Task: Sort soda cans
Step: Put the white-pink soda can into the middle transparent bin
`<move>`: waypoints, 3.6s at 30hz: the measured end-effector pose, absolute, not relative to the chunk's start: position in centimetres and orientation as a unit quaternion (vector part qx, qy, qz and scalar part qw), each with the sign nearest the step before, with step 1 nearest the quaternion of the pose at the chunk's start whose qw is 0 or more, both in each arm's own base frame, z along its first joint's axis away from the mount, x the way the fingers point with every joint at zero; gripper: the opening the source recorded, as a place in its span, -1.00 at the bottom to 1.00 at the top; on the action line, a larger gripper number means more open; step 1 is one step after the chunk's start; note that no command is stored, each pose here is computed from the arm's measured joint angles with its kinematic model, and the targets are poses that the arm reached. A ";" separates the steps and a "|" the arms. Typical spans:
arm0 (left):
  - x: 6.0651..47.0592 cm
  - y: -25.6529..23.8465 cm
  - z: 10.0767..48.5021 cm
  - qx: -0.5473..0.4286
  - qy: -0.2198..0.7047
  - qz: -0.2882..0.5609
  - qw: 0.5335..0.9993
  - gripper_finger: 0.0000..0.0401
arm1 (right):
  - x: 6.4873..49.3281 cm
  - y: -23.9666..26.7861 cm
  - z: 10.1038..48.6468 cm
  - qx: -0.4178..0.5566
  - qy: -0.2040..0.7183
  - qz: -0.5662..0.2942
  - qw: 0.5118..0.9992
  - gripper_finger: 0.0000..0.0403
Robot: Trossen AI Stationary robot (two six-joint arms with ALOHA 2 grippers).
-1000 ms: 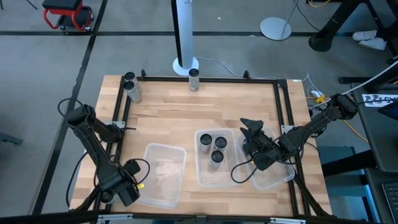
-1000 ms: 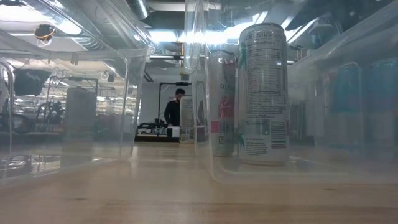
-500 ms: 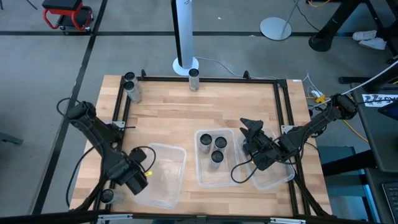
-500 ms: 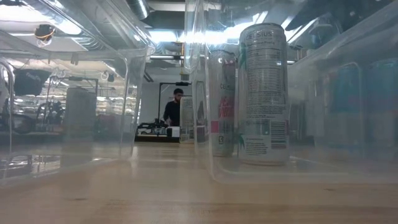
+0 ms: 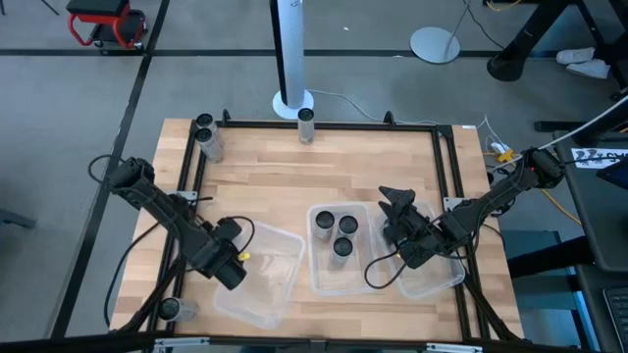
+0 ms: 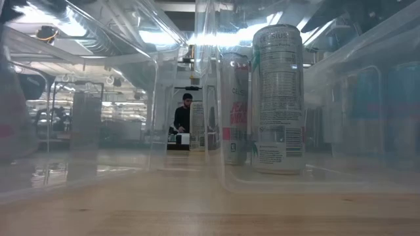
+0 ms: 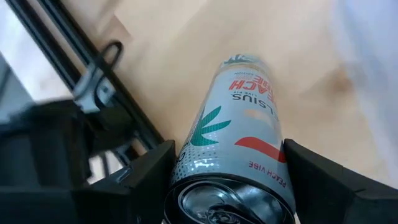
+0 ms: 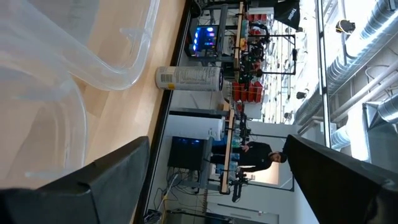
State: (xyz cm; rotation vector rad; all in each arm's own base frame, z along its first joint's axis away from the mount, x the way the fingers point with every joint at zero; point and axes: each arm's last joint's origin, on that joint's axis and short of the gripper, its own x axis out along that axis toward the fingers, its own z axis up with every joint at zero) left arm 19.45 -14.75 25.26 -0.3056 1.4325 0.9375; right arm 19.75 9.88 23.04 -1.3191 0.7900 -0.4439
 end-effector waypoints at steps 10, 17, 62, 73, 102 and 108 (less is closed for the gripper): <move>20.9 -11.1 25.7 -0.093 0.585 0.433 0.680 0.26 | 19.8 9.9 23.1 -0.591 0.354 -0.199 0.697 0.85; 21.2 -7.0 27.6 -0.086 0.573 0.432 0.691 0.27 | 19.8 9.9 23.0 -0.590 0.354 -0.198 0.698 0.85; 31.8 -9.9 37.7 -0.108 0.446 0.052 0.887 0.26 | 19.8 9.9 23.0 -0.586 0.354 -0.192 0.703 0.85; 33.9 -9.9 35.7 -0.069 0.501 0.047 0.862 0.26 | 19.8 9.9 23.0 -0.584 0.353 -0.193 0.705 0.85; 35.7 -9.0 33.7 -0.004 0.466 0.011 0.885 0.26 | 19.9 10.0 23.1 -0.579 0.348 -0.196 0.711 0.85; 35.3 -8.9 33.2 0.000 0.490 0.017 0.872 0.26 | 19.9 10.0 23.1 -0.579 0.348 -0.196 0.711 0.85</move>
